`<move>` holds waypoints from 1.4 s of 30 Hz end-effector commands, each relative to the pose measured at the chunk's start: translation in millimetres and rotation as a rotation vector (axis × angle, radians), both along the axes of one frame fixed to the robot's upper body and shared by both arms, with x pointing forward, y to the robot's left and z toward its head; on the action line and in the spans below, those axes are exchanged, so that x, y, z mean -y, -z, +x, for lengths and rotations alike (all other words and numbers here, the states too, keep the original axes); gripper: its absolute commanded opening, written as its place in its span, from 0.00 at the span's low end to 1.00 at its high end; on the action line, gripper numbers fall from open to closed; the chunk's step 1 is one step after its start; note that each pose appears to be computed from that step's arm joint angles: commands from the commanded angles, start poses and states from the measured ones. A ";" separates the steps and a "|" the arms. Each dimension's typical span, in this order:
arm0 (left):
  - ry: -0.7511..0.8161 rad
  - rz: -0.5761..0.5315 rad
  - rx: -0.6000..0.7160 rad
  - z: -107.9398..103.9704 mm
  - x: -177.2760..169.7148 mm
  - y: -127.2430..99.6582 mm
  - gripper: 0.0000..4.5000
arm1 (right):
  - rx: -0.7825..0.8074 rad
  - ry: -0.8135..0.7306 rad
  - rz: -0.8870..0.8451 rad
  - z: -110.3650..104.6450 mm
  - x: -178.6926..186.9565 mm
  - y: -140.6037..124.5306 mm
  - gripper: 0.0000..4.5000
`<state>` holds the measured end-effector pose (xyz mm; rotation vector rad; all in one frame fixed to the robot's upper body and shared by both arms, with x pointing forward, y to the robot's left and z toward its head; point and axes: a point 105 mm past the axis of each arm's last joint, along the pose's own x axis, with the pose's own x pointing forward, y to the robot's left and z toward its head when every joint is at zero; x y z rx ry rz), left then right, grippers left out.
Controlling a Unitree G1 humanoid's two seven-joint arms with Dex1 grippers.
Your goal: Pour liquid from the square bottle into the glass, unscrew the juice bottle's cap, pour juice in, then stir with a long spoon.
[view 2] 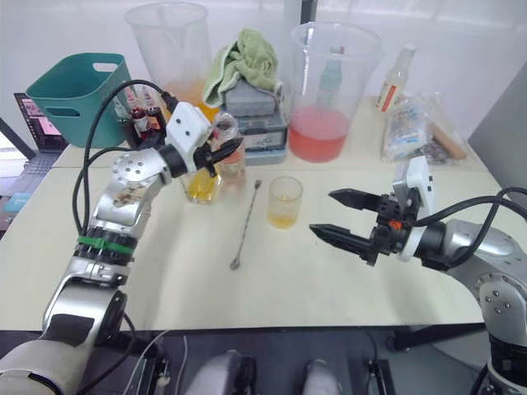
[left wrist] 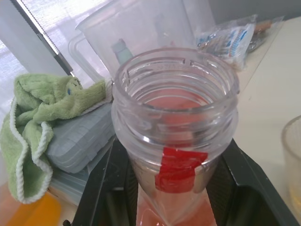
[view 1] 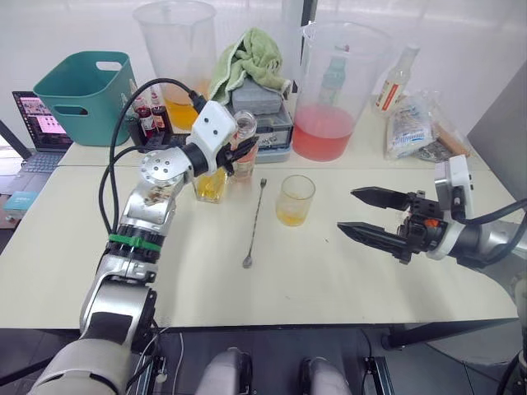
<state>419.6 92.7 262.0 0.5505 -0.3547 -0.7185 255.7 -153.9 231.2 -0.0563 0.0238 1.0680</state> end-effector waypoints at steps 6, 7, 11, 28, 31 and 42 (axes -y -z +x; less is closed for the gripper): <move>0.004 0.133 0.192 4.8 25.6 -25.6 0.33 | 0.035 0.031 0.023 -10.8 -3.0 -8.5 0.99; -0.005 0.155 0.204 5.9 27.0 -24.9 0.33 | 0.034 0.035 0.025 -11.5 -3.4 -8.2 0.99; -0.019 0.236 0.254 7.7 33.0 -21.6 0.33 | 0.032 0.052 0.030 -13.3 -3.4 -7.7 0.99; -0.079 0.466 0.339 15.9 54.2 4.5 0.33 | 0.035 0.075 0.043 -17.3 -5.9 -10.3 0.99; -0.086 0.500 0.335 16.7 55.4 9.2 0.33 | 0.035 0.076 0.044 -17.1 -6.0 -10.9 0.99; -0.094 0.619 0.397 11.9 61.5 18.5 0.33 | 0.033 0.077 0.053 -15.5 -8.4 -10.3 0.99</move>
